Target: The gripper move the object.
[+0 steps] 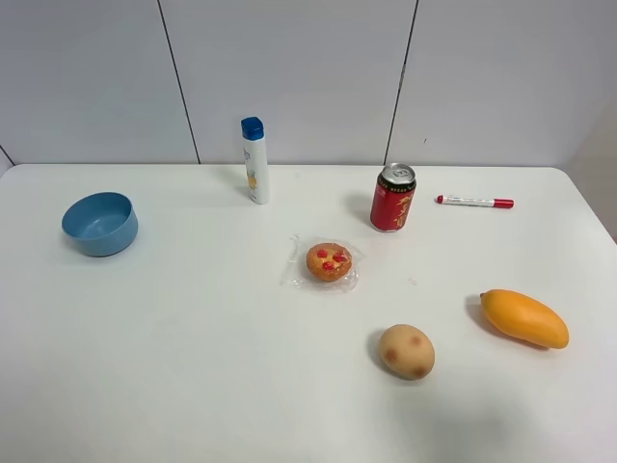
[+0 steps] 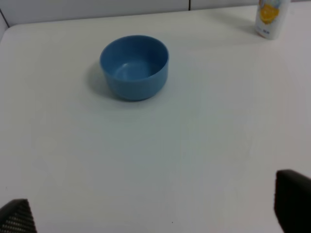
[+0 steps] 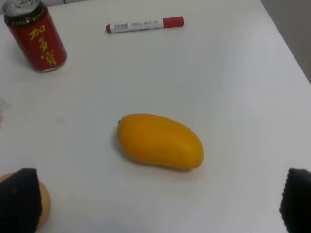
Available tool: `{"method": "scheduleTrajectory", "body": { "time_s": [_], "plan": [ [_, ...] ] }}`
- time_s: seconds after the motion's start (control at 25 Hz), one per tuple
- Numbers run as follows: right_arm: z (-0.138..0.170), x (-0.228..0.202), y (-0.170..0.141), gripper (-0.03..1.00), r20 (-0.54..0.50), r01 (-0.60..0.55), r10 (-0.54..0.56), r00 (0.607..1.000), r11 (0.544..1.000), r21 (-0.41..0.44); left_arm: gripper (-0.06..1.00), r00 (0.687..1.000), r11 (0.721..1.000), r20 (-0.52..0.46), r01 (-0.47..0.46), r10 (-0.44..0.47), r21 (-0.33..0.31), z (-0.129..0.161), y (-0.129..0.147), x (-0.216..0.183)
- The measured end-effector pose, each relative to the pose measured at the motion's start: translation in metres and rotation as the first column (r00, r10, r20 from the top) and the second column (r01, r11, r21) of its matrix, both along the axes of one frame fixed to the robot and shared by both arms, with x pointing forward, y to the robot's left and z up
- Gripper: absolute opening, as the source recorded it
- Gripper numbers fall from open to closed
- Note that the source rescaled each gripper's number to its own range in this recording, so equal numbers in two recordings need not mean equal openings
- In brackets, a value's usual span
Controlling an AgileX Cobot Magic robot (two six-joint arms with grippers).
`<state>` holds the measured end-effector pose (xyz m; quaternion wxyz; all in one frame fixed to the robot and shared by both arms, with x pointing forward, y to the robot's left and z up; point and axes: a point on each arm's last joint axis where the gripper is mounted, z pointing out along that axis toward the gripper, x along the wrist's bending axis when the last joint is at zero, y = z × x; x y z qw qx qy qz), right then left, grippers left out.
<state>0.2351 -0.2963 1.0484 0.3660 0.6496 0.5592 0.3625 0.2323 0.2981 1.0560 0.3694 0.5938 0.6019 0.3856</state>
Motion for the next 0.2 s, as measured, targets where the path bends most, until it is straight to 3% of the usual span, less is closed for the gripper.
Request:
{"method": "scheduleTrajectory", "body": {
  "time_s": [0.2],
  "plan": [
    [0.0, 0.0, 0.0, 1.0, 0.0, 0.0, 0.0, 1.0, 1.0, 0.0, 1.0, 1.0, 1.0, 0.0, 0.0, 0.0, 0.0, 0.0, 0.0, 0.0]
  ]
}}
